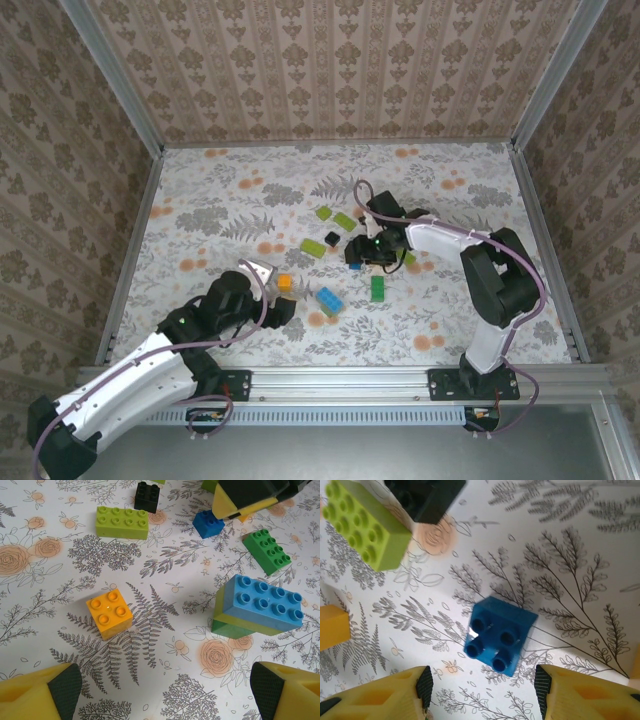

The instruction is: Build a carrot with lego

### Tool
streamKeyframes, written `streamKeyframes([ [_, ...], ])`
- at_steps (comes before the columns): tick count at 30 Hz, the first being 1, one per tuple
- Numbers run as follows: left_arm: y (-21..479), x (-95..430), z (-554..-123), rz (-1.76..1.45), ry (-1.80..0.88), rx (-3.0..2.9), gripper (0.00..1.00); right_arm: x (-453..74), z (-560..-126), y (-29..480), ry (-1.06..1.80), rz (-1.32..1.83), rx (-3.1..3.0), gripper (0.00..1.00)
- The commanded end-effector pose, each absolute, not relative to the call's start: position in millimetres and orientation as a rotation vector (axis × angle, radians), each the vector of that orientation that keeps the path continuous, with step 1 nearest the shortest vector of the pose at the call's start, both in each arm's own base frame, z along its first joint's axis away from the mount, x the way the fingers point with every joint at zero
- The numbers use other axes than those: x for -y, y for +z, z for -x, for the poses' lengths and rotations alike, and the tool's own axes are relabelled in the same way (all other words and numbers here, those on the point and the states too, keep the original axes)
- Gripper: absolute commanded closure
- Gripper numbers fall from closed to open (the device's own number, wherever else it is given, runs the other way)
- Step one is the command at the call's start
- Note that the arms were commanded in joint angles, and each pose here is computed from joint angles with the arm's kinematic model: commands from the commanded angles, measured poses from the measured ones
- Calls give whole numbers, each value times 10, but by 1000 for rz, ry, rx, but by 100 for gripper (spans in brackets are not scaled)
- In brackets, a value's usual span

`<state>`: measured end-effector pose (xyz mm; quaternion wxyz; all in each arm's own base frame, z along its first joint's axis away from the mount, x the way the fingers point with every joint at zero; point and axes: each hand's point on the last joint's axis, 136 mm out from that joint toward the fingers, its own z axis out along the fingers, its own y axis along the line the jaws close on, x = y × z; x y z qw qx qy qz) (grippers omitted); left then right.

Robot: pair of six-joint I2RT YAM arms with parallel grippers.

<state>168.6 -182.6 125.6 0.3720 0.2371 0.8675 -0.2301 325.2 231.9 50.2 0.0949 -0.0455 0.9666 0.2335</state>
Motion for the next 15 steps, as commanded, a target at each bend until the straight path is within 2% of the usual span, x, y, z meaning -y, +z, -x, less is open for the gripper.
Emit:
streamKeyframes([
  [1,1271,1849,-1691,-634,-582,-2201,10,-2252,-3239,612,549,175,-2884,41],
  [9,1270,1850,-1689,-636,-584,-2201,10,-2194,-3266,527,206,244,-2948,41],
  [15,1277,1857,-1689,-637,-587,-2198,10,-2199,-3257,489,111,239,-2959,40],
])
